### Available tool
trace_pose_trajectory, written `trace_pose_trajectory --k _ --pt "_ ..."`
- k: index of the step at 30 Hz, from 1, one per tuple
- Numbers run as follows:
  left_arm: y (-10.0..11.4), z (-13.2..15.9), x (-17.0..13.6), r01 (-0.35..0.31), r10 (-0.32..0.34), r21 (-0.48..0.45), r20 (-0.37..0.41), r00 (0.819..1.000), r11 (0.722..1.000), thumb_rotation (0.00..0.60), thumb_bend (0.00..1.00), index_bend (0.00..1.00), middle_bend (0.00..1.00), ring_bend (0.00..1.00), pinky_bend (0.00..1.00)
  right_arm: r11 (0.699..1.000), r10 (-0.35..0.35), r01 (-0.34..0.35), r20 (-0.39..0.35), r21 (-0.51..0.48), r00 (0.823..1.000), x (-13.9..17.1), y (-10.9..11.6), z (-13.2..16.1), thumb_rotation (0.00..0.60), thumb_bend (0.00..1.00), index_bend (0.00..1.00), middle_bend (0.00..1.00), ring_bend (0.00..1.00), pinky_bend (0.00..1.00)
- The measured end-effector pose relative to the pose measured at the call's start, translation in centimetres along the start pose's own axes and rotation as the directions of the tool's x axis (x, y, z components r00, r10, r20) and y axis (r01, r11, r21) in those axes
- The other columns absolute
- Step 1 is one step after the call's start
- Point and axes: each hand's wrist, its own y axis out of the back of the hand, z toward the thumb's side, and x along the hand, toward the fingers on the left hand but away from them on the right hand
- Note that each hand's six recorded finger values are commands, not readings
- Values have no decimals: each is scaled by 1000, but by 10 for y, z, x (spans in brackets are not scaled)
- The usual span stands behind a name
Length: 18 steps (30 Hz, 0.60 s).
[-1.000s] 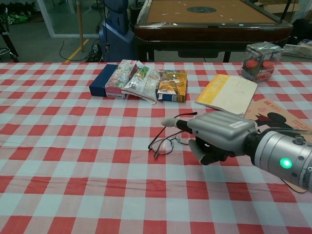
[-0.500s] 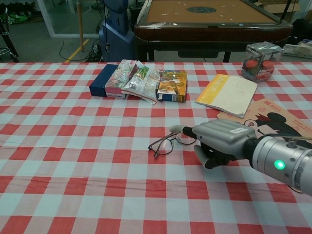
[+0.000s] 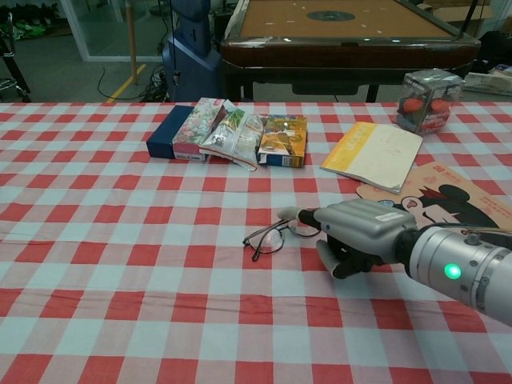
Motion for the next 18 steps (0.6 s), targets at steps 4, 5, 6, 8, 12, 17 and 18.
trace_pose_trajectory --k 4,5,6,8,12,17,18 --pt "1 1 1 -5 5 -2 5 1000 1000 600 165 0 0 0 0 998 -68 68 1 -13 998 11 19 -2 600 773 0 1000 1000 1000" --pt "1 1 1 -6 6 -2 5 1000 1000 600 165 0 0 0 0 996 -85 85 4 -15 996 14 24 -4 600 771 0 1000 1000 1000" --pt "2 2 2 -8 8 -4 6 1000 1000 600 164 0 0 0 0 995 -103 103 9 -15 995 19 29 -7 600 767 0 1000 1000 1000" --pt "2 1 2 -10 10 -4 6 1000 1000 600 165 0 0 0 0 989 -146 147 28 -10 989 30 40 -16 600 750 0 1000 1000 1000" --pt "2 2 3 -12 12 -4 9 1000 1000 600 165 0 0 0 0 971 -238 237 96 25 966 58 63 -44 600 684 0 923 969 932" --pt "2 7 6 -14 14 -4 22 1000 1000 600 164 0 0 0 0 944 -330 318 204 92 922 101 86 -83 600 555 0 686 718 750" --pt "2 7 6 -14 14 -4 24 1000 1000 600 164 0 0 0 0 939 -343 327 226 105 912 109 89 -90 600 531 0 630 656 710"
